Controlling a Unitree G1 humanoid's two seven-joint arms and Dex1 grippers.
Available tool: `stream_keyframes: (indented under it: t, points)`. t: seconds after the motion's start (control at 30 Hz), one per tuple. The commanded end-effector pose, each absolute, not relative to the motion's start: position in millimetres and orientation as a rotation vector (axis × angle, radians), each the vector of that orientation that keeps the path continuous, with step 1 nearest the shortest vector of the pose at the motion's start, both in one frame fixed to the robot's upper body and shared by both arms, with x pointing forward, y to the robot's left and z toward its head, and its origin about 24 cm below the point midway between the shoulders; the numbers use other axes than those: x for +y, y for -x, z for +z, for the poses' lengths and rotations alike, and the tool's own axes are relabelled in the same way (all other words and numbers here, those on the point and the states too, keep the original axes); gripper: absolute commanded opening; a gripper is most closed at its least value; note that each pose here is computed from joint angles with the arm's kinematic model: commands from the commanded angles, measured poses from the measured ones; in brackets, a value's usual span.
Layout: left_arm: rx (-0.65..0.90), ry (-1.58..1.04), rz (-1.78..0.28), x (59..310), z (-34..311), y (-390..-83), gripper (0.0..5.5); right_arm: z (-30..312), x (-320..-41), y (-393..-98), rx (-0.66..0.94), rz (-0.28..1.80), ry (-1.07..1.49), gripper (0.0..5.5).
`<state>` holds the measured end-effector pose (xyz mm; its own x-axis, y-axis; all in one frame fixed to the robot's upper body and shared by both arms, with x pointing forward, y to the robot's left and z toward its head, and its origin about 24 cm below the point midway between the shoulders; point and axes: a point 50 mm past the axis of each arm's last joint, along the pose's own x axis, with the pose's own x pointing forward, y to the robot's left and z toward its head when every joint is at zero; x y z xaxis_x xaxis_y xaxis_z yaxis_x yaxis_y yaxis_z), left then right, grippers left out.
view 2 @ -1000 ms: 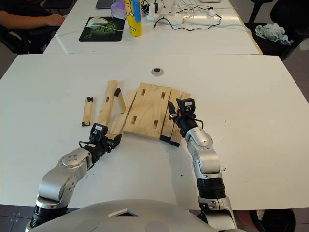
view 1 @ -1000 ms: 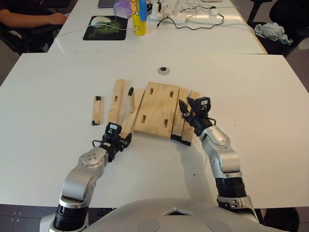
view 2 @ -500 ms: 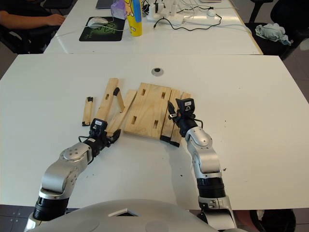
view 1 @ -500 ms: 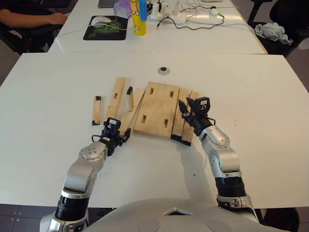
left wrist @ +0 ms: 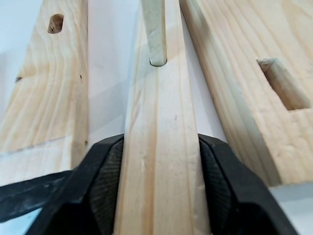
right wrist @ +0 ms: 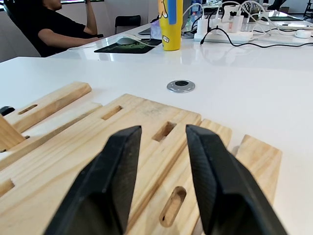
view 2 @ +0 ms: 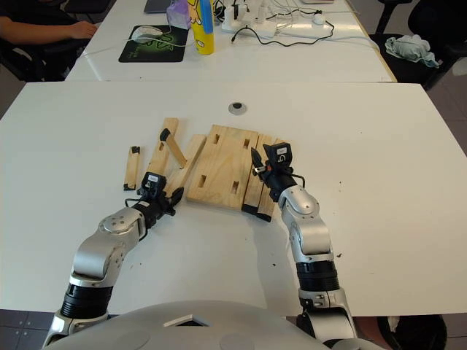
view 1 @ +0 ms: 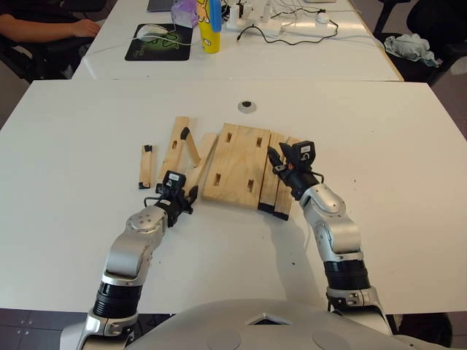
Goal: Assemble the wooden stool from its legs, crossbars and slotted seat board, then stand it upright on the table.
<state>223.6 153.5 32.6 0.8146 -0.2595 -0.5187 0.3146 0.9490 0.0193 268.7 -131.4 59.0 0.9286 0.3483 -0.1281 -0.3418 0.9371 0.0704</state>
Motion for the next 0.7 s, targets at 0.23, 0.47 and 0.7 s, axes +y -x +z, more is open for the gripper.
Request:
stream_keyframes:
  t: [0.23, 0.47, 0.7]
  points:
    - [0.375, -0.037, -0.275, 158.5, 50.0, -241.0, 2.08, 60.4, -131.1, -278.9, 0.158, 0.349, -0.098, 1.68]
    - [0.165, 0.116, -0.433, 163.3, 106.9, -274.5, 2.08, 86.9, -144.0, -290.1, 0.091, 0.518, -0.312, 1.96]
    - [0.115, 0.3, -0.842, 160.7, 149.3, -284.3, 2.08, 138.3, -167.3, -286.3, 0.03, 0.928, -0.645, 2.95]
